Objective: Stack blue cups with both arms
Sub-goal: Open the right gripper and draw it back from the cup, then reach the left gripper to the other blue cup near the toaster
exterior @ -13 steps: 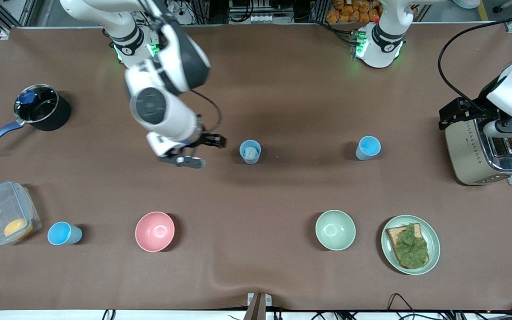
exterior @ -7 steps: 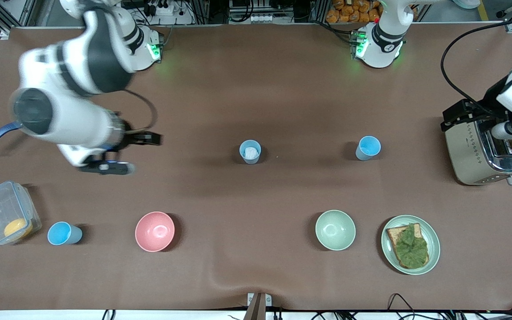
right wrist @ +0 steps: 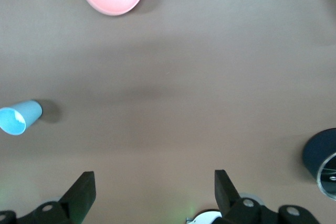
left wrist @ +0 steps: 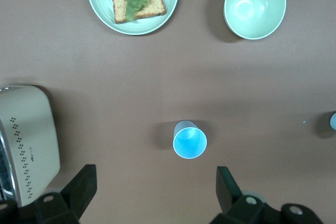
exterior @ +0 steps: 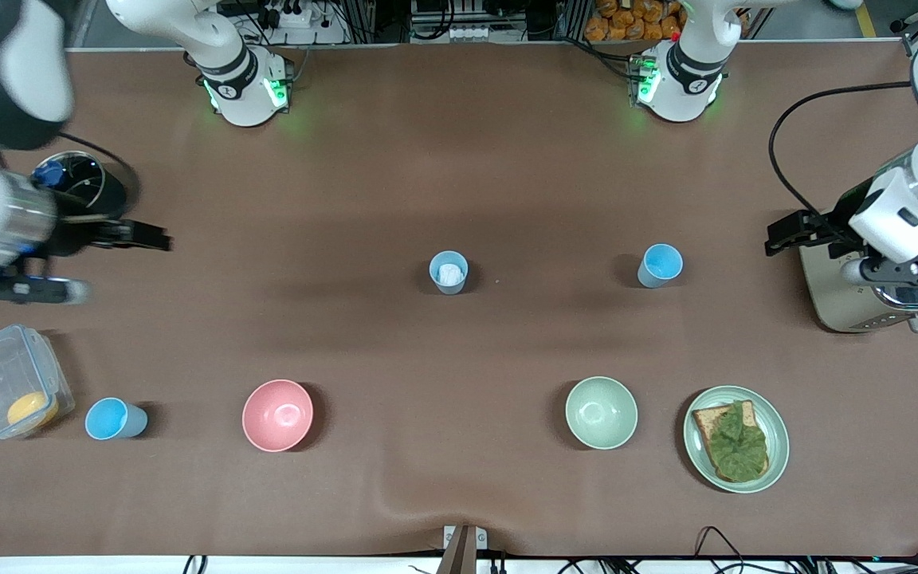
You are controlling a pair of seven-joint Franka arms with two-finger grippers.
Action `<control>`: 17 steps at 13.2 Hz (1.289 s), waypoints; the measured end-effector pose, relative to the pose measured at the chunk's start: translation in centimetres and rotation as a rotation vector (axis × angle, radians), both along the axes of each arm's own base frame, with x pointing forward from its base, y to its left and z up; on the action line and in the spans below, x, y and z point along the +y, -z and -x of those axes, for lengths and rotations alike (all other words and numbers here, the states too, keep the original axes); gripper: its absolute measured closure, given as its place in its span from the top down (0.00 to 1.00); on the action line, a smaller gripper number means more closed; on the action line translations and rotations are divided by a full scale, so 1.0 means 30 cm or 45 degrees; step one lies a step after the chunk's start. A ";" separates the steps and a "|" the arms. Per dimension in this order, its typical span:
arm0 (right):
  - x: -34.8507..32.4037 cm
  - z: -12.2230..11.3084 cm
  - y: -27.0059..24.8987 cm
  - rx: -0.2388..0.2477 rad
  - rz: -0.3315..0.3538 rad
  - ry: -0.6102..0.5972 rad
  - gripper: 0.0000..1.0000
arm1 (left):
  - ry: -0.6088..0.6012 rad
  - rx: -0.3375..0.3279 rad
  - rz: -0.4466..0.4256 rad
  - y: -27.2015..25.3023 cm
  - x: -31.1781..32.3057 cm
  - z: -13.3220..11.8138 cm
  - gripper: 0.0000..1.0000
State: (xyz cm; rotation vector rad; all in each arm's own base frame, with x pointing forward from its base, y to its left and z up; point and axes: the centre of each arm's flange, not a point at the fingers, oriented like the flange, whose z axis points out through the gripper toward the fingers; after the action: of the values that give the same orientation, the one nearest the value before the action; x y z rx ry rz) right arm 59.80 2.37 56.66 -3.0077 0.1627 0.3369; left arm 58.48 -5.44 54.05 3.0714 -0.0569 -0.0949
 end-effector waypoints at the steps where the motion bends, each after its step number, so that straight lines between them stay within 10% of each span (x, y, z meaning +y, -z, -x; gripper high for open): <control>1: -0.055 0.007 -0.042 -0.029 0.008 0.008 1.00 | 0.027 0.017 0.001 0.025 -0.040 -0.002 1.00; 9: -0.126 0.089 -0.204 -0.305 0.145 -0.063 1.00 | 0.134 0.021 0.013 0.414 -0.281 0.019 1.00; 17: -0.114 0.115 -0.168 -0.268 0.147 -0.076 1.00 | 0.145 0.075 0.000 0.713 -0.408 0.160 1.00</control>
State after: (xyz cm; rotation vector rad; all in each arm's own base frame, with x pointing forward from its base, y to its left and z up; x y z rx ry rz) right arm 56.34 -1.06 61.69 -3.1403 0.0764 0.0150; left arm 53.68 -17.67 32.67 3.0614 -0.2288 -0.1915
